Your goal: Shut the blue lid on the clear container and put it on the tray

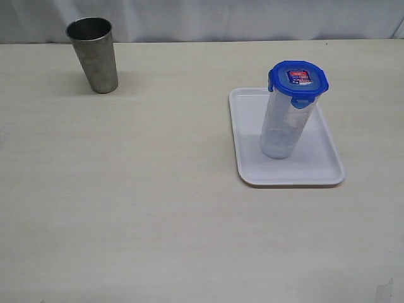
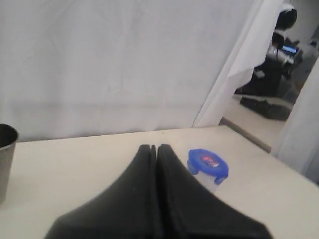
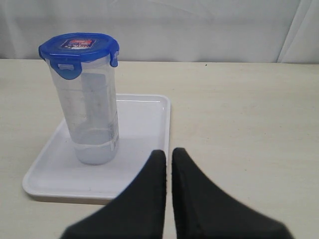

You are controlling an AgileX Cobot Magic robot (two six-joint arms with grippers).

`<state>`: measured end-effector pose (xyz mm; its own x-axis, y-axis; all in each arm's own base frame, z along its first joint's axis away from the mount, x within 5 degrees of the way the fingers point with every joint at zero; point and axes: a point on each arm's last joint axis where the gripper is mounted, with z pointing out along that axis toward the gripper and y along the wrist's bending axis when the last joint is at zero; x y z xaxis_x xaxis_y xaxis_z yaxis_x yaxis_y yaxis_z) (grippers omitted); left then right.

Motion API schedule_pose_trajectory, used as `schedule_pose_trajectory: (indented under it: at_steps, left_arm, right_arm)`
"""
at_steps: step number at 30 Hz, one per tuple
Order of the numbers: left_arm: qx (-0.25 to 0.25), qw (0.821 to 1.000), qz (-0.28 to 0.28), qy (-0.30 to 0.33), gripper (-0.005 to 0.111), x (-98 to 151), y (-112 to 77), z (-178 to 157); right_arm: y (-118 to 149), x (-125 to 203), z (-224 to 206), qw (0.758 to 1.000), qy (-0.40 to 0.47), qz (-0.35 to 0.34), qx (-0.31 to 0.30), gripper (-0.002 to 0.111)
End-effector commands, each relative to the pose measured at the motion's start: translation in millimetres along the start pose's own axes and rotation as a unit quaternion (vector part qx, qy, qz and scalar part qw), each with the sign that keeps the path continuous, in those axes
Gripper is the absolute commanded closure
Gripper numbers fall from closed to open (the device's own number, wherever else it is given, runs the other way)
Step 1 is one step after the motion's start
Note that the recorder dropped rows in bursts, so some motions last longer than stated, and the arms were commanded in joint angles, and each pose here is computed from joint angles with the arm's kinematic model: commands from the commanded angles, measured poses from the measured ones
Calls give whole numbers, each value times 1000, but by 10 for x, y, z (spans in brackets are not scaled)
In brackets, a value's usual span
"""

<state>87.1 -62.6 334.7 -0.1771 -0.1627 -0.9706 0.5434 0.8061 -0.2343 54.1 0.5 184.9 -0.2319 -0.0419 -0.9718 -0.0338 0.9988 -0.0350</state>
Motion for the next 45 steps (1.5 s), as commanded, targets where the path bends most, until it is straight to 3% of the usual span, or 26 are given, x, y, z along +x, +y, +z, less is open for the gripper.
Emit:
schedule_pose_trajectory:
  at_steps: [1, 4, 9, 21, 35, 45]
  left_arm:
    - [10, 995, 103, 16, 107, 35, -9, -9]
    - [13, 986, 164, 11, 107, 94, 7, 8]
    - [-1, 977, 212, -1, 107, 271, 85, 48]
    - [-118, 977, 177, -20, 107, 468, 361, -126]
    - [-268, 944, 177, -69, 107, 887, 588, -456]
    - [-282, 932, 194, -117, 107, 1051, 606, -517]
  right_arm:
    - [-2, 5, 0, 1000, -2, 1, 2, 104]
    - [-2, 5, 0, 1000, -2, 1, 2, 104]
    - [-2, 5, 0, 1000, -2, 1, 2, 104]
    - [-2, 5, 0, 1000, -2, 1, 2, 104]
    - [-2, 5, 0, 1000, -2, 1, 2, 104]
    - [-2, 5, 0, 1000, -2, 1, 2, 104]
